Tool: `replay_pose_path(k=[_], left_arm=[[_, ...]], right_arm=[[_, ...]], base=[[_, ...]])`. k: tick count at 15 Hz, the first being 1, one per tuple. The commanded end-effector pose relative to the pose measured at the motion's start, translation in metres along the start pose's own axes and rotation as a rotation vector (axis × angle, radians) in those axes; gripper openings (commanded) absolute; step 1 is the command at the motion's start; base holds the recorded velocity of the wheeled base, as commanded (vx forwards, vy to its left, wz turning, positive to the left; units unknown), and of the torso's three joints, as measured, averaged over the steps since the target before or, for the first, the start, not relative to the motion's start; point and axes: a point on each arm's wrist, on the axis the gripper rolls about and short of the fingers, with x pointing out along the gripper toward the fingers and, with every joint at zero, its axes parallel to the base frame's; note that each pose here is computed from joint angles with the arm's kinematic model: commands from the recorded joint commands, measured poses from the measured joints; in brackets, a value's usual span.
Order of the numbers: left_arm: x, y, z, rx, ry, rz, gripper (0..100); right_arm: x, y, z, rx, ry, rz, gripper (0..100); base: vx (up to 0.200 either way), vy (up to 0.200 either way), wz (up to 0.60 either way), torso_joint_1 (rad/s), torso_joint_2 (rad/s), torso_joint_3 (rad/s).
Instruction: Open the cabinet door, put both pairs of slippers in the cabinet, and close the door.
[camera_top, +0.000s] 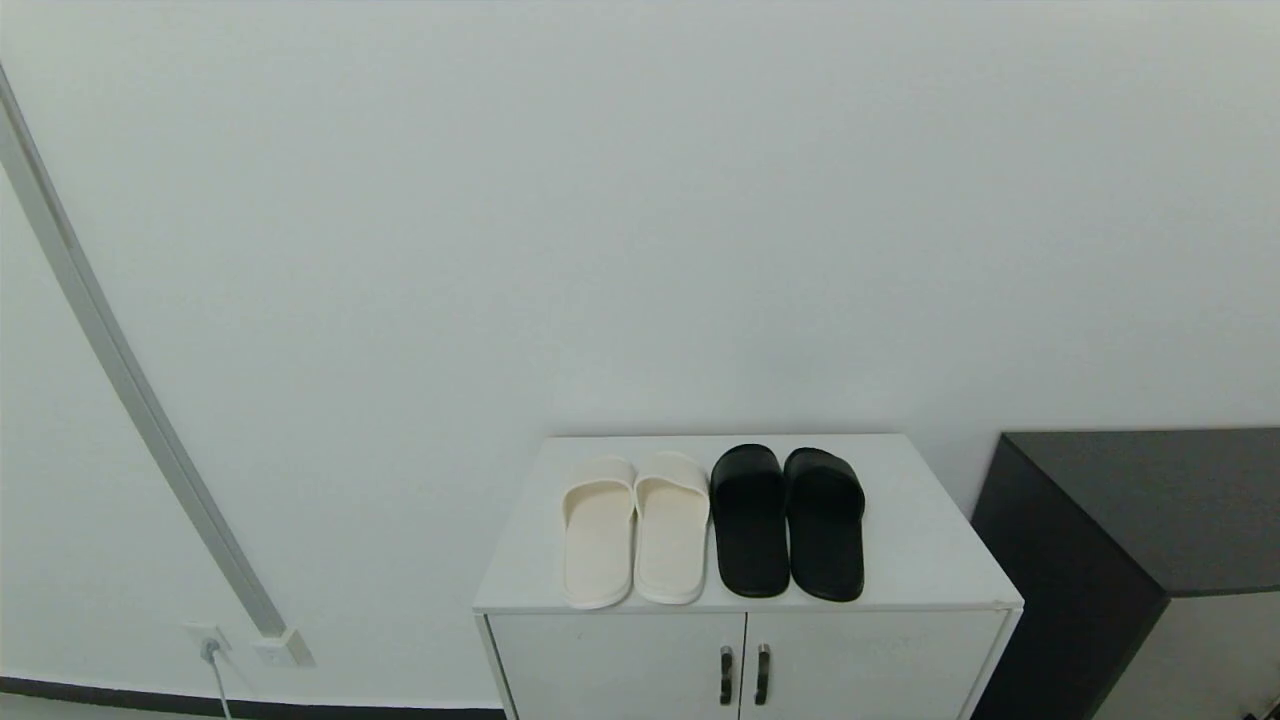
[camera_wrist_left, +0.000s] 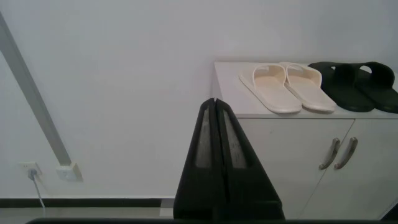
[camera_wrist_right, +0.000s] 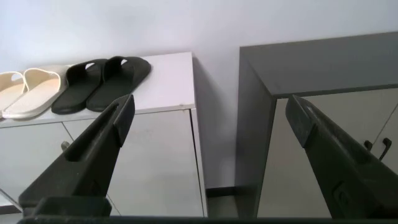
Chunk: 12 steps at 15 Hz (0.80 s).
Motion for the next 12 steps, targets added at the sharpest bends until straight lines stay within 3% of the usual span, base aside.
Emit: replay_pose_path(k=[1,8,12], left_arm=[[-0.0001,0.0,0.0003,0.0,-0.001,0.001,0],[0.0,0.0001,-0.0001,-0.003,0.0,0.004,0],[0.0,0.0001,-0.0001,-0.003,0.0,0.002,0]], right_arm=[[0.0,0.0,0.0003,-0.011,0.001,0.0,100],[0.0001,-0.0002,0.0002,0.002,-0.001,-0.007,100],[0.0029,0.0009,0.0021,-0.085,0.036,0.022,100]], base=[[0.0,0.0,0.0,0.0,0.0,0.0],[0.0,0.0,0.0,0.0,0.0,0.0],[0.0,0.0,0.0,0.0,0.0,0.0]])
